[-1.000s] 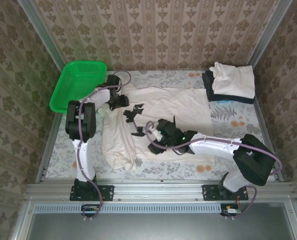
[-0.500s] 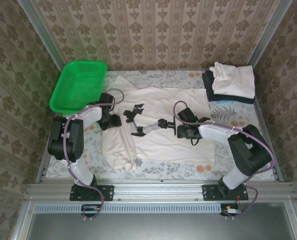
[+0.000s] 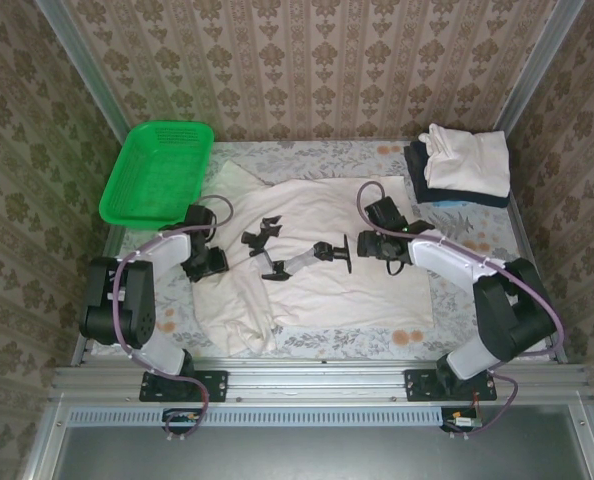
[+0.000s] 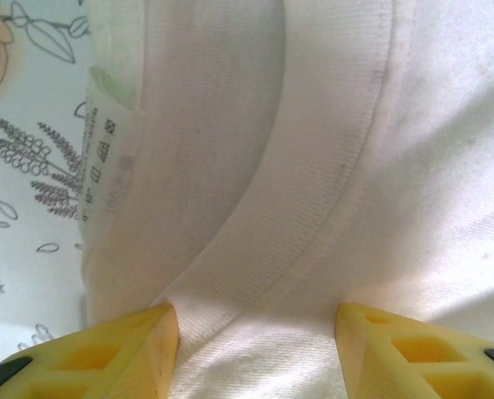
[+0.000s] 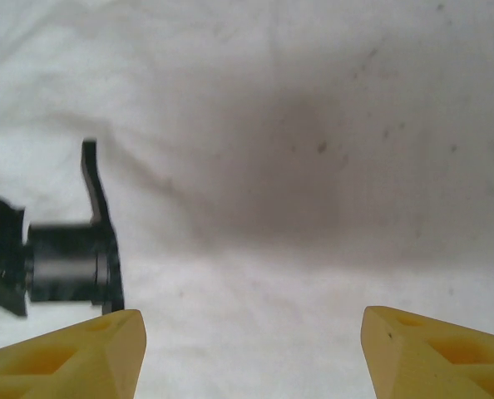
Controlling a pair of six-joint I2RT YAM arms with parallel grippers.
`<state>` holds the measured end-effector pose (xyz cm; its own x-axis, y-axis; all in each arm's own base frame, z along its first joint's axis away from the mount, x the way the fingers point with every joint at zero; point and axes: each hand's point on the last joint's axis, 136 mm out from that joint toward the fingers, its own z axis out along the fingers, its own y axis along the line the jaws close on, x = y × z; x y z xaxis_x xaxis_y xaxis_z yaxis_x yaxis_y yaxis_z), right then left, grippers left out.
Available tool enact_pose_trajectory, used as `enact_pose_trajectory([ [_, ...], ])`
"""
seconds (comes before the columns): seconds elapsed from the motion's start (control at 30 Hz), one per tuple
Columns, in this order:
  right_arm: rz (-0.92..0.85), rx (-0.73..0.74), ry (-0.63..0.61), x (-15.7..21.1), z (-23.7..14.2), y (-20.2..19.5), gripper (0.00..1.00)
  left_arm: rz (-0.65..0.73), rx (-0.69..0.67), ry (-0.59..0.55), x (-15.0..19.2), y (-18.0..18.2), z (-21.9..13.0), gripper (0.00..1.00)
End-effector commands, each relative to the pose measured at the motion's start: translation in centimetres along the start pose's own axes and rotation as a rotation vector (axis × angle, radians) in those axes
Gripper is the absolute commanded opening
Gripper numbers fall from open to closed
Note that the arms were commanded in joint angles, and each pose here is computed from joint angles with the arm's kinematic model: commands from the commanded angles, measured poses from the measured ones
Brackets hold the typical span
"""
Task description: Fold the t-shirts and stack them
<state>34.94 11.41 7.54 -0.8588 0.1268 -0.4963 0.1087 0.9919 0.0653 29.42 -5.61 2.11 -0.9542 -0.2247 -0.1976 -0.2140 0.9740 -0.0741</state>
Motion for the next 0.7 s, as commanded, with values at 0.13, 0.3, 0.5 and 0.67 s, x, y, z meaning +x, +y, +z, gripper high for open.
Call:
enact_pose_trajectory([
  [0.13, -0.029, 0.008, 0.0, -2.5, 1.7, 0.4, 0.71, 0.1, -0.022, -0.132, -6.8, -4.5, -6.0, 0.62],
  [0.3, -0.004, 0.024, 0.013, -1.9, 2.5, -0.6, 0.71, 0.167, 0.007, -0.16, -10.7, -8.4, -5.3, 0.65],
  [0.5, 0.028, -0.019, 0.027, -2.0, 2.8, -0.3, 0.7, 0.15, -0.001, -0.212, -18.7, -12.1, -1.6, 0.62],
  [0.67, 0.026, -0.025, 0.043, -1.2, 3.2, -0.4, 0.7, 0.066, -0.003, -0.275, -24.6, -14.0, 1.5, 0.63],
])
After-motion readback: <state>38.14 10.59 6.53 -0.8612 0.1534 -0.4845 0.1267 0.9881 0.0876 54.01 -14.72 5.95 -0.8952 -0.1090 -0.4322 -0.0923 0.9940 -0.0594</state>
